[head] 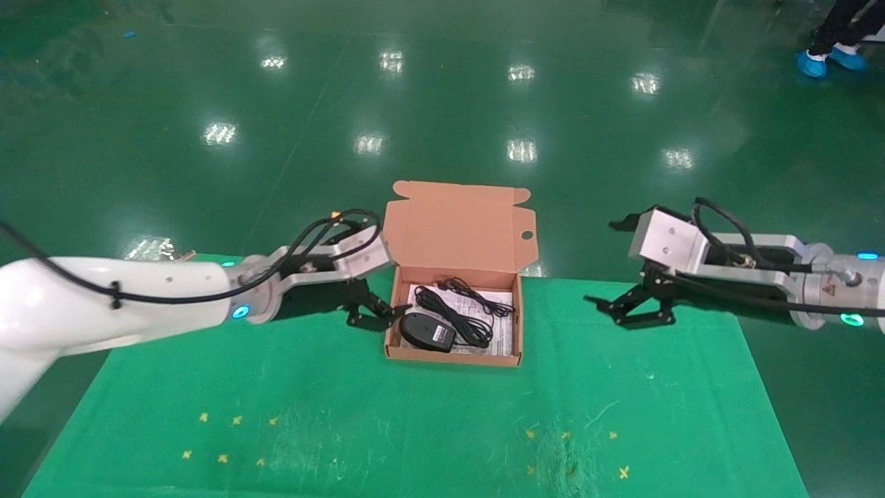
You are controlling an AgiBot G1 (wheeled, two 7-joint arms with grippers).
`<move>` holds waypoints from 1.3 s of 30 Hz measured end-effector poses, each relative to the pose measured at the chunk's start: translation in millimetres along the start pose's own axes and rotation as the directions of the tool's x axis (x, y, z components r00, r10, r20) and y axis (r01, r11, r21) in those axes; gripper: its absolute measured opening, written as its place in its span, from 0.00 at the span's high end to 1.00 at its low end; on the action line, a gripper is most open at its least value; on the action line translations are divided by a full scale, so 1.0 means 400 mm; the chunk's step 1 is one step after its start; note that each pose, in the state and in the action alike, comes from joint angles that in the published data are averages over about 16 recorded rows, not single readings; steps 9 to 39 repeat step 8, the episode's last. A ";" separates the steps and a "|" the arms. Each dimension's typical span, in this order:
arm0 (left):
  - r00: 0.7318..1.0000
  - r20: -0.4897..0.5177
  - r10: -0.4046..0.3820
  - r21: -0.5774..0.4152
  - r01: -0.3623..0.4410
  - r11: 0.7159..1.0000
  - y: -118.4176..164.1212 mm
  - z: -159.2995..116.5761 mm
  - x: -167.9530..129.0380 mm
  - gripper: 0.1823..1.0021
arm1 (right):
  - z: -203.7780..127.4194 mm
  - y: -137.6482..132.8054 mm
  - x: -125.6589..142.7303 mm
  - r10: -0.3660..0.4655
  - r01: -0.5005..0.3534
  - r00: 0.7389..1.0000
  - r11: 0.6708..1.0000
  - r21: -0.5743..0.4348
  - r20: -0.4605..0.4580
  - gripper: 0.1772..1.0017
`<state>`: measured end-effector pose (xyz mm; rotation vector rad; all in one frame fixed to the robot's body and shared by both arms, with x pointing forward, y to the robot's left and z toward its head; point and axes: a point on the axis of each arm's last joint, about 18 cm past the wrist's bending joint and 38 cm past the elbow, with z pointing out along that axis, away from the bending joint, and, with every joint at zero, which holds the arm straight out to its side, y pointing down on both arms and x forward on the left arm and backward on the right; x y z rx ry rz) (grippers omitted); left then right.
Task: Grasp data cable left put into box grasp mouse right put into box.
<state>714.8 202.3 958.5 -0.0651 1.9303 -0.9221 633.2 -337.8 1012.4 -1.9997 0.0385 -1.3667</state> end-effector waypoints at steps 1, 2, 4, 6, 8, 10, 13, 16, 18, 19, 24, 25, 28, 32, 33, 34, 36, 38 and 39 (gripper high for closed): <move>1.000 -0.012 -0.021 0.012 0.021 1.000 0.003 -0.009 0.006 0.05 | -0.003 -0.003 -0.008 0.014 -0.014 1.000 1.000 0.014 0.012 0.00; 0.999 -0.018 -0.031 0.018 0.031 0.999 0.005 -0.014 0.008 0.04 | -0.004 -0.004 -0.012 0.020 -0.021 1.000 1.000 0.021 0.018 0.00; 0.998 -0.030 -0.051 0.031 0.052 0.998 0.008 -0.024 0.014 0.03 | -0.007 -0.007 -0.021 0.034 -0.035 0.999 0.999 0.035 0.031 0.00; 0.997 -0.042 -0.070 0.043 0.072 0.996 0.010 -0.035 0.019 0.02 | -0.010 -0.010 -0.029 0.047 -0.049 0.998 0.998 0.049 0.044 0.00; 0.995 -0.055 -0.088 0.055 0.091 0.994 0.012 -0.045 0.024 0.02 | -0.013 -0.013 -0.037 0.059 -0.063 0.997 0.996 0.062 0.056 0.00; 0.995 -0.055 -0.088 0.055 0.091 0.994 0.012 -0.045 0.024 0.02 | -0.013 -0.013 -0.037 0.059 -0.063 0.997 0.996 0.062 0.056 0.00; 0.995 -0.055 -0.088 0.055 0.091 0.994 0.012 -0.045 0.024 0.02 | -0.013 -0.013 -0.037 0.059 -0.063 0.997 0.996 0.062 0.056 0.00; 0.995 -0.055 -0.088 0.055 0.091 0.994 0.012 -0.045 0.024 0.02 | -0.013 -0.013 -0.037 0.059 -0.063 0.997 0.996 0.062 0.056 0.00; 0.995 -0.055 -0.088 0.055 0.091 0.994 0.012 -0.045 0.024 0.02 | -0.013 -0.013 -0.037 0.059 -0.063 0.997 0.996 0.062 0.056 0.00; 0.995 -0.055 -0.088 0.055 0.091 0.994 0.012 -0.045 0.024 0.02 | -0.013 -0.013 -0.037 0.059 -0.063 0.997 0.996 0.062 0.056 0.00; 0.995 -0.055 -0.088 0.055 0.091 0.994 0.012 -0.045 0.024 0.02 | -0.013 -0.013 -0.037 0.059 -0.063 0.997 0.996 0.062 0.056 0.00; 0.995 -0.055 -0.088 0.055 0.091 0.994 0.012 -0.045 0.024 0.02 | -0.013 -0.013 -0.037 0.059 -0.063 0.997 0.996 0.062 0.056 0.00; 0.995 -0.055 -0.088 0.055 0.091 0.994 0.012 -0.045 0.024 0.02 | -0.013 -0.013 -0.037 0.059 -0.063 0.997 0.996 0.062 0.056 0.00; 0.995 -0.055 -0.088 0.055 0.091 0.994 0.012 -0.045 0.024 0.02 | -0.013 -0.013 -0.037 0.059 -0.063 0.997 0.996 0.062 0.056 0.00; 0.995 -0.055 -0.088 0.055 0.091 0.994 0.012 -0.045 0.024 0.02 | -0.013 -0.013 -0.037 0.059 -0.063 0.997 0.996 0.062 0.056 0.00; 0.995 -0.055 -0.088 0.055 0.091 0.994 0.012 -0.045 0.024 0.02 | -0.013 -0.013 -0.037 0.059 -0.063 0.997 0.996 0.062 0.056 0.00; 0.995 -0.055 -0.088 0.055 0.091 0.994 0.012 -0.045 0.024 0.02 | -0.013 -0.013 -0.037 0.059 -0.063 0.997 0.996 0.062 0.056 0.00; 0.995 -0.055 -0.088 0.055 0.091 0.994 0.012 -0.045 0.024 0.02 | -0.013 -0.013 -0.037 0.059 -0.063 0.997 0.996 0.062 0.056 0.00; 0.995 -0.055 -0.088 0.055 0.091 0.994 0.012 -0.045 0.024 0.02 | -0.013 -0.013 -0.037 0.059 -0.063 0.997 0.996 0.062 0.056 0.00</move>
